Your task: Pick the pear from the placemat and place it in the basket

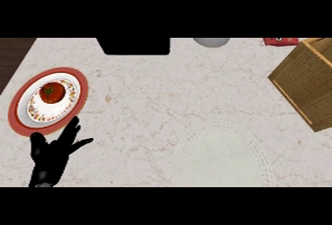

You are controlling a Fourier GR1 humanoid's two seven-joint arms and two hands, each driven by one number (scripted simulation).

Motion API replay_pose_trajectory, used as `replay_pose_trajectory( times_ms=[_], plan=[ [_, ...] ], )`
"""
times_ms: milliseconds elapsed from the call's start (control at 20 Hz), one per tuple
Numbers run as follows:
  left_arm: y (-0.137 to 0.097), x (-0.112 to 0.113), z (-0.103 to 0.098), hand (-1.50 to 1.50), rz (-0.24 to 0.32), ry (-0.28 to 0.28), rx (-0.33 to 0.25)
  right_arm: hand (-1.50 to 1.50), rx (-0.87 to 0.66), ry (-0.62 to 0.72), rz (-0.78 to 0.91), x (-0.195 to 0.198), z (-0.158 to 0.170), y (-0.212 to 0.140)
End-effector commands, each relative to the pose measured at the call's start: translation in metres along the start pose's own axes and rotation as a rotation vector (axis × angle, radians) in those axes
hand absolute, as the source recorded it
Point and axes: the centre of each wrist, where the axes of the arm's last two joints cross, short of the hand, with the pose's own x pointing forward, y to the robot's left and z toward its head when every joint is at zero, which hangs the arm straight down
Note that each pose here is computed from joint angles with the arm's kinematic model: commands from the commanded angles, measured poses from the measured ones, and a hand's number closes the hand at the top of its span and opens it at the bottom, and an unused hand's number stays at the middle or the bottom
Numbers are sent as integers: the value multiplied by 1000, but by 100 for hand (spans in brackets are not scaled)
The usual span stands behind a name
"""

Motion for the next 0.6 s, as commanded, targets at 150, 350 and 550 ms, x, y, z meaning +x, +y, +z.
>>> replay_pose_trajectory(
  times_ms=[150,350,550],
  plan=[
    [-8,-26,4,0,-30,124,-34,150,-4,23,37,-37,-27,-5],
    [-4,-5,-10,0,-37,129,-36,150,20,61,5,-59,-41,20],
    [-19,-32,1,0,-49,128,-31,150,29,95,-72,-76,-55,30]
  ],
)
